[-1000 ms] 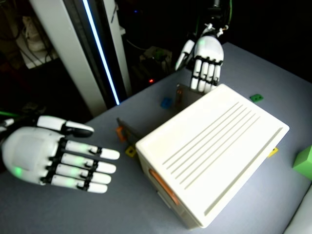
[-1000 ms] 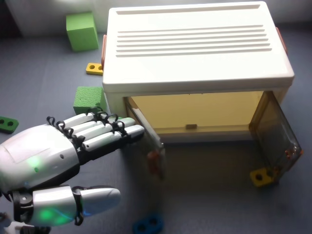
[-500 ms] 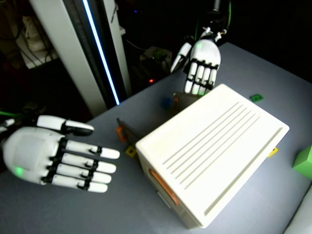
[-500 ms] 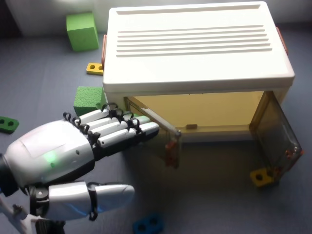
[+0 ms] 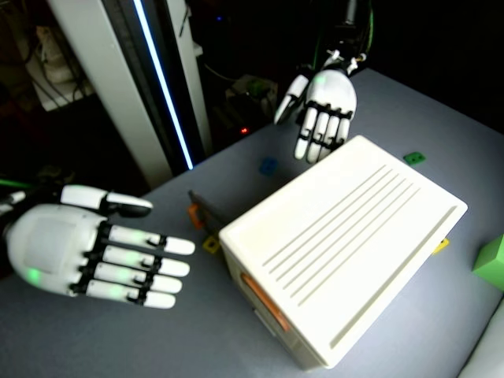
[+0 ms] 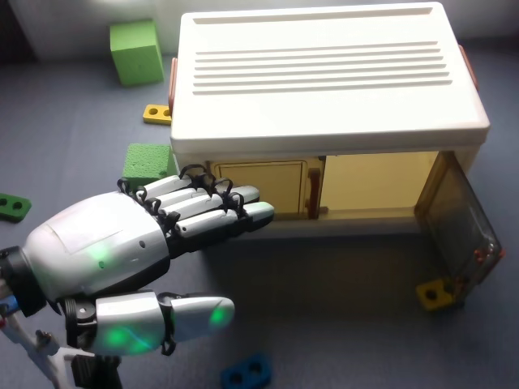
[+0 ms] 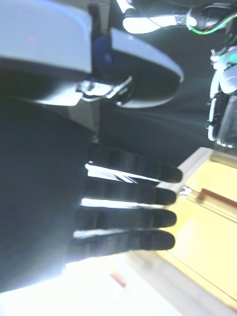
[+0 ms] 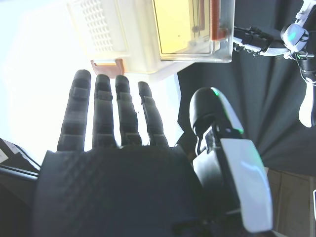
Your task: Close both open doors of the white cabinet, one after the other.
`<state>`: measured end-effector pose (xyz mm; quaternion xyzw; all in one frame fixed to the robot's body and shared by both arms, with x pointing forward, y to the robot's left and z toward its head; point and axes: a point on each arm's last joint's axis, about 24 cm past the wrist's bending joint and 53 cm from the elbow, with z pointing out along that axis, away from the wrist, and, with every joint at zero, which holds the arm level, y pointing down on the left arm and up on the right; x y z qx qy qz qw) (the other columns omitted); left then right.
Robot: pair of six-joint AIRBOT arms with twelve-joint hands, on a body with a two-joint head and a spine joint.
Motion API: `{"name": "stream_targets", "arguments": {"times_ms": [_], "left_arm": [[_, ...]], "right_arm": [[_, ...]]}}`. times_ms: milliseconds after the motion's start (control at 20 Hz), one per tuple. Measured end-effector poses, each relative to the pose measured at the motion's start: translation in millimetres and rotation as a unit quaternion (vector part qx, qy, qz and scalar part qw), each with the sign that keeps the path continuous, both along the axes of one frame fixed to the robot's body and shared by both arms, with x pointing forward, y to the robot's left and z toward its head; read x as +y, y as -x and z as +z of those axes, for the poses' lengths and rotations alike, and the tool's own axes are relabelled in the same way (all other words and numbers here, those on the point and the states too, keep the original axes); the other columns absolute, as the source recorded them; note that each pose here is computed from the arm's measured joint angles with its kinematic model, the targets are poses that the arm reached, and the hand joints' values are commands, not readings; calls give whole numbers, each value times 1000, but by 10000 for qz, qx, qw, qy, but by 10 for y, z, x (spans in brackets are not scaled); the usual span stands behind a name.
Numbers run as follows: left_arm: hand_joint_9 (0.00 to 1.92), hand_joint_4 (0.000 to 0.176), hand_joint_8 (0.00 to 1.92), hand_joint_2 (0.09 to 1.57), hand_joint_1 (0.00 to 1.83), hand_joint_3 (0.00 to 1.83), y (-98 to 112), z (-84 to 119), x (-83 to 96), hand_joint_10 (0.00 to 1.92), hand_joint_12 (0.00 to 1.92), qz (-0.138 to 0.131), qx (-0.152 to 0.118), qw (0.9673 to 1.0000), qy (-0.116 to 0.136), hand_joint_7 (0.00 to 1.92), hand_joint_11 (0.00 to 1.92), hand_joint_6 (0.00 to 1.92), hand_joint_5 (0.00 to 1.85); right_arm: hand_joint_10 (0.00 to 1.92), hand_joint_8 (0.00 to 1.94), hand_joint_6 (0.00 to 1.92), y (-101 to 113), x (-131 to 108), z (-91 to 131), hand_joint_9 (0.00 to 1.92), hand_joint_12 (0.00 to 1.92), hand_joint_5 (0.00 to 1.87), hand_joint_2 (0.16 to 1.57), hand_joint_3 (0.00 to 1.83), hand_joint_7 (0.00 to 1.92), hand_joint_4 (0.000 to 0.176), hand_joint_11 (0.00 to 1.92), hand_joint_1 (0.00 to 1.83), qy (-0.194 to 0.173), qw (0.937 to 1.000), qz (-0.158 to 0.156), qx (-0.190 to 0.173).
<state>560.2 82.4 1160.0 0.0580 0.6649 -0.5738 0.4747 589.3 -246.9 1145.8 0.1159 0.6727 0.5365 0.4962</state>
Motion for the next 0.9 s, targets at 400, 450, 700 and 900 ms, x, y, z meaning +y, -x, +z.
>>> {"name": "stream_targets", "arguments": {"times_ms": [400,450,700,900], "left_arm": [[187,0,1,1436,0,0,90,-50,207,0,657,184,207,9996,-28,161,5,0,160],[166,0,0,1420,0,0,85,-54,255,0,660,270,253,9993,1,137,0,0,141],[112,0,1,1447,0,4,39,-98,616,0,572,886,218,9955,-270,68,0,0,80],[87,0,6,1427,0,0,-34,-24,935,6,490,1536,96,9879,-192,60,0,5,99]], "right_arm": [[3,4,0,168,200,-67,35,3,50,1423,0,46,40,89,1,69,9991,414,106],[4,5,1,187,220,-67,38,3,54,1420,0,50,39,88,0,71,9989,462,104],[0,0,3,249,315,-86,8,3,44,1422,0,24,11,48,0,128,9977,654,138],[0,0,0,314,422,-115,0,0,3,1447,9,2,21,13,0,151,9963,827,193]]}}
